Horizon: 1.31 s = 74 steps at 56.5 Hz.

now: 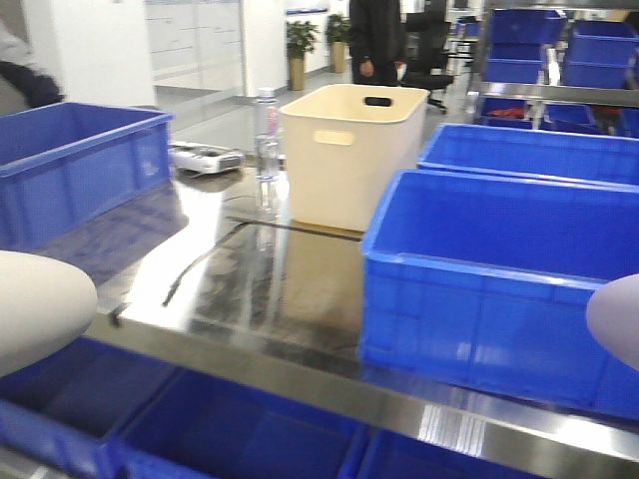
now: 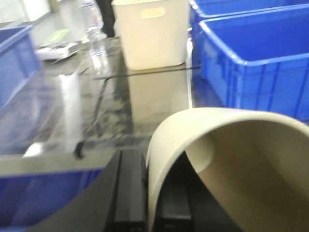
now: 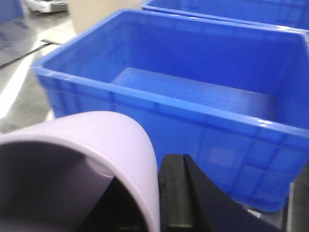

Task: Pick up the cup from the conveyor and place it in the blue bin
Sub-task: 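Drive the base with both cups held to the blue bins on the cart, then extend both held cups forward over the nearer blue bin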

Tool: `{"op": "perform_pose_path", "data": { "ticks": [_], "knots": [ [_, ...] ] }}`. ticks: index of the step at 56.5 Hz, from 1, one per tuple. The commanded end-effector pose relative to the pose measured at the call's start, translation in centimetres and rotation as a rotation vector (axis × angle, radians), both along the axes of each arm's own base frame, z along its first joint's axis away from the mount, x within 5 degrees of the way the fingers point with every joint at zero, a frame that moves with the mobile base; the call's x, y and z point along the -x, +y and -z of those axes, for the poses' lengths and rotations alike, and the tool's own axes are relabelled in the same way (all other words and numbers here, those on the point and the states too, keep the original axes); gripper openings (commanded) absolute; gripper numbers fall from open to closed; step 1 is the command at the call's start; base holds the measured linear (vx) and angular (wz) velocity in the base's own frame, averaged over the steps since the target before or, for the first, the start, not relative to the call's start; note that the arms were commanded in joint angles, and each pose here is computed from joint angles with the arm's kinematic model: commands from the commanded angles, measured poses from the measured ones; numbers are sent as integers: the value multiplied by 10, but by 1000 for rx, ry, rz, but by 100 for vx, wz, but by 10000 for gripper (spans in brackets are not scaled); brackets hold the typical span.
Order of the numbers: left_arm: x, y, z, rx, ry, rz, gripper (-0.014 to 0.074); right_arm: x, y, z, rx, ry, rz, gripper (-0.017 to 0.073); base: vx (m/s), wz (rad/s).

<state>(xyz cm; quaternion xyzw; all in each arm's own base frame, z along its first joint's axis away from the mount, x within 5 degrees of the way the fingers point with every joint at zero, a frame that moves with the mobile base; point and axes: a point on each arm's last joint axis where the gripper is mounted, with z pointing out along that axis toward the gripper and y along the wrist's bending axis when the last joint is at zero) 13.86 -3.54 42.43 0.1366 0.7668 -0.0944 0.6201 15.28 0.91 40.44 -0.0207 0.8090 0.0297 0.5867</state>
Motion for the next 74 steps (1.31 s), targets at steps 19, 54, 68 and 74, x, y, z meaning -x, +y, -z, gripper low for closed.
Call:
{"op": "perform_pose_path", "data": {
  "ticks": [19,54,68,74],
  "knots": [
    [2,1,-16,47,-99,-15,-6,0,-1,-17,5,-121,8,-9,25,-37],
    [2,1,-16,47,-99,-15,-6,0,-1,-17,5,-121,8,-9,17,-13],
    [2,1,-16,47,-99,-15,-6,0,-1,-18,5,-122,8,-9,7,-4],
    [2,1,-16,47,-99,-15,-6,0,-1,-17,5,-121,8,-9,3,-3]
  ]
}}
